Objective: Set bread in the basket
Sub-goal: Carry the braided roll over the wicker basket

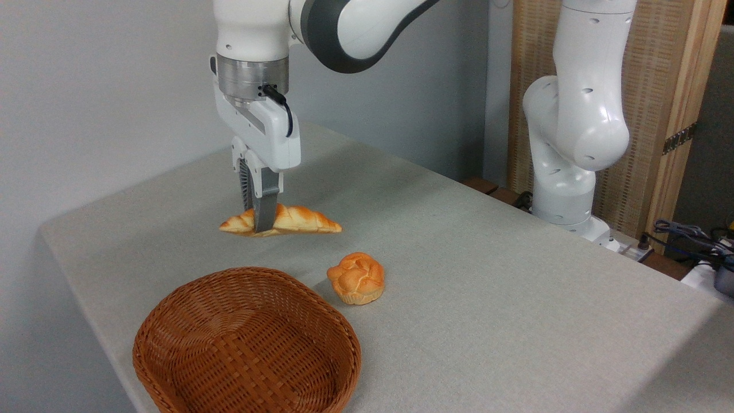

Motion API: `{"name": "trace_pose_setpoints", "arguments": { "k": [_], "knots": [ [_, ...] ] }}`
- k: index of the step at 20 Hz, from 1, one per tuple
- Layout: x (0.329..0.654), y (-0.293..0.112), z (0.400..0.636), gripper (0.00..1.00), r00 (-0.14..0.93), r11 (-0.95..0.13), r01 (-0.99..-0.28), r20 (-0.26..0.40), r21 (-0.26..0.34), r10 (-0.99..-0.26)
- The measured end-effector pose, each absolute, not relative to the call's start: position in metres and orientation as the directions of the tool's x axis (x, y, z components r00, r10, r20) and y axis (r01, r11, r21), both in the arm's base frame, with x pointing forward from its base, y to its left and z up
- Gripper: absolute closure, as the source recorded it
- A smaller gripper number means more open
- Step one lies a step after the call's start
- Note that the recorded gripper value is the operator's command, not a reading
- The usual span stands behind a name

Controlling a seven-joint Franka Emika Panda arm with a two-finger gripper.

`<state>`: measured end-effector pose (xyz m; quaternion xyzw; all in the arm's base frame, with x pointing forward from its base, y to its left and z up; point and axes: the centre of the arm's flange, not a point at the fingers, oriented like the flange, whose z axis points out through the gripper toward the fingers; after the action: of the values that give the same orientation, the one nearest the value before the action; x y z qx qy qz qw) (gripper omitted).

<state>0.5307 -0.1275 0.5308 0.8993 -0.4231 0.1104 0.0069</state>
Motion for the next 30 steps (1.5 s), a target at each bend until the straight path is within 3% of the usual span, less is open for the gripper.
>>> {"name": "trace_pose_setpoints", "arguments": {
  "k": [4, 9, 11, 12, 13, 14, 15, 17, 22, 30],
  "knots": [
    [0.555, -0.11, 0.536, 0.77, 0.652, -0.696, -0.712, 0.281, -0.089, -0.704],
    [0.59, -0.099, 0.526, 0.77, 0.673, -0.761, -0.638, 0.395, -0.116, -0.625],
    [0.596, -0.097, 0.521, 0.67, 0.682, -0.778, -0.618, 0.418, -0.107, -0.6],
    [0.598, -0.095, 0.519, 0.55, 0.687, -0.784, -0.611, 0.422, -0.103, -0.591],
    [0.601, -0.091, 0.515, 0.49, 0.695, -0.793, -0.601, 0.425, -0.097, -0.579],
    [0.602, -0.089, 0.514, 0.27, 0.699, -0.797, -0.597, 0.424, -0.096, -0.575],
    [0.604, -0.086, 0.51, 0.12, 0.705, -0.8, -0.593, 0.419, -0.095, -0.572],
    [0.606, -0.084, 0.506, 0.0, 0.71, -0.802, -0.59, 0.412, -0.095, -0.571],
    [0.612, -0.085, 0.495, 0.0, 0.711, -0.804, -0.585, 0.41, -0.107, -0.572],
    [0.613, -0.086, 0.498, 0.0, 0.708, -0.804, -0.584, 0.414, -0.111, -0.572]
  ]
}}
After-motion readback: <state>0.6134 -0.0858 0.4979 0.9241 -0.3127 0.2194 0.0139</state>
